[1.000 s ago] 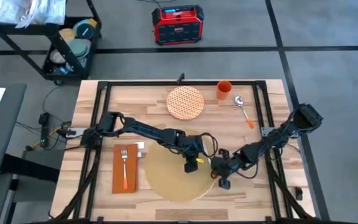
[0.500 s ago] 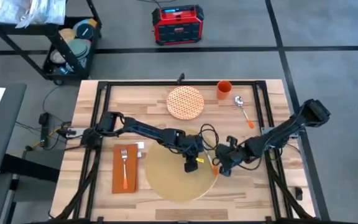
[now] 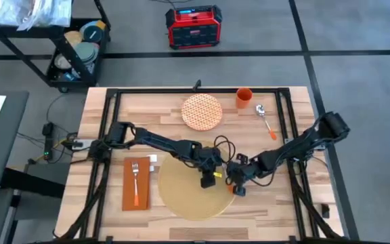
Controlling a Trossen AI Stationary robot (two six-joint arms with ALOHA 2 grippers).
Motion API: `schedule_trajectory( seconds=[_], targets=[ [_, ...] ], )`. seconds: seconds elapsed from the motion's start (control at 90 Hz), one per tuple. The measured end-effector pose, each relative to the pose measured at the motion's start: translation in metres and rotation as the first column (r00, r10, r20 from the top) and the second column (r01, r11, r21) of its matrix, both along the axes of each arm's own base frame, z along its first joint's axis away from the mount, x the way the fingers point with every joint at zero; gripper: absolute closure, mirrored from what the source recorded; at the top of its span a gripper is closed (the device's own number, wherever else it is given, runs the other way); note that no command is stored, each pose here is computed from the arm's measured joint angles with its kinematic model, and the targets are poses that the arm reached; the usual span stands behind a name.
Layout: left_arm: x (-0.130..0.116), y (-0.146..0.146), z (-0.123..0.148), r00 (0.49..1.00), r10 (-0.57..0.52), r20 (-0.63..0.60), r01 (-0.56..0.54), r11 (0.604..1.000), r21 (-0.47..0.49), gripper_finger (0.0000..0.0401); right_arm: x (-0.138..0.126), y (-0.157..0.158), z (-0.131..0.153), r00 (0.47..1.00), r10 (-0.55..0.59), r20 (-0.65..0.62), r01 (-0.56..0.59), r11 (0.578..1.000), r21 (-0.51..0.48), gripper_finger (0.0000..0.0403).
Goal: Set table place
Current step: Put the orange table knife on top of the brown placemat
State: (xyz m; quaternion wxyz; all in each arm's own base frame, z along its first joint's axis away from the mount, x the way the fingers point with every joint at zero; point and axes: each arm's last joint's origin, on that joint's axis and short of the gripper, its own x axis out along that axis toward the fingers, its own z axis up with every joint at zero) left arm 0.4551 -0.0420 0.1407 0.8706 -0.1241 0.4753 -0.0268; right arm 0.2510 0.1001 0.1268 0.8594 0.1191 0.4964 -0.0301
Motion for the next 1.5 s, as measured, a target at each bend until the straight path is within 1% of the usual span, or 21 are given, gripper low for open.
schedule_trajectory(
  seconds=[0.211, 0.311, 0.467, 0.622, 0.767, 0.833, 0.922, 0.978, 1.067, 1.133, 1.244, 1.444, 1.5],
  targets=[
    [0.001, 0.0, 0.001, 1.0, 0.005, 0.005, -0.005, 1.0, -0.003, 0.0401, 0.005, 0.002, 0.003, 0.996, 0.055, 0.064, -0.055, 0.998, -0.003, 0.0403],
    [0.001, 0.001, 0.001, 1.0, 0.007, 0.007, -0.007, 1.0, 0.005, 0.0401, 0.006, 0.0, 0.003, 0.996, 0.063, 0.064, -0.063, 0.998, 0.007, 0.0403],
    [0.001, 0.001, 0.001, 1.0, 0.01, 0.01, -0.01, 1.0, 0.01, 0.0401, 0.006, -0.001, 0.004, 0.996, 0.053, 0.065, -0.053, 0.999, 0.007, 0.0403],
    [0.001, 0.002, 0.002, 1.0, 0.018, 0.009, -0.018, 1.0, 0.005, 0.0401, 0.002, 0.002, 0.011, 0.995, 0.02, 0.095, -0.016, 0.999, -0.046, 0.0403],
    [-0.004, 0.001, 0.0, 0.997, 0.05, -0.054, -0.052, 0.998, -0.023, 0.0401, 0.0, 0.003, 0.01, 0.997, 0.009, 0.081, -0.006, 0.999, -0.041, 0.0403],
    [-0.008, -0.001, -0.002, 0.995, 0.035, -0.098, -0.039, 0.999, -0.036, 0.0401, 0.0, 0.003, 0.009, 0.998, 0.01, 0.069, -0.007, 0.999, -0.045, 0.0403],
    [-0.014, -0.006, -0.003, 0.988, -0.005, -0.152, 0.003, 1.0, -0.018, 0.0401, -0.001, 0.002, 0.008, 0.998, 0.015, 0.057, -0.012, 0.999, -0.053, 0.0403],
    [-0.016, -0.009, -0.003, 0.985, -0.04, -0.166, 0.038, 0.999, -0.011, 0.0401, -0.001, 0.001, 0.008, 0.998, 0.024, 0.057, -0.021, 0.998, -0.059, 0.0403],
    [-0.015, -0.01, -0.003, 0.986, -0.07, -0.15, 0.071, 0.997, 0.002, 0.0401, 0.001, -0.002, 0.008, 0.998, 0.033, 0.057, -0.03, 0.997, -0.067, 0.0403],
    [-0.012, -0.009, -0.002, 0.99, -0.071, -0.12, 0.072, 0.997, -0.001, 0.0401, 0.002, -0.005, 0.008, 0.998, 0.034, 0.059, -0.03, 0.997, -0.073, 0.0403],
    [-0.008, -0.005, -0.002, 0.996, -0.036, -0.082, 0.036, 0.999, -0.003, 0.0401, 0.004, -0.009, 0.009, 0.997, 0.045, 0.064, -0.04, 0.996, -0.074, 0.0403],
    [-0.001, 0.005, 0.0, 0.999, 0.039, -0.013, -0.038, 0.998, 0.057, 0.0401, 0.004, -0.012, 0.008, 0.998, 0.041, 0.048, -0.038, 0.997, -0.067, 0.0403],
    [0.002, 0.008, 0.0, 0.998, 0.064, 0.018, -0.065, 0.997, 0.052, 0.0401, 0.004, -0.012, 0.008, 0.998, 0.042, 0.048, -0.038, 0.997, -0.065, 0.0403]
  ],
)
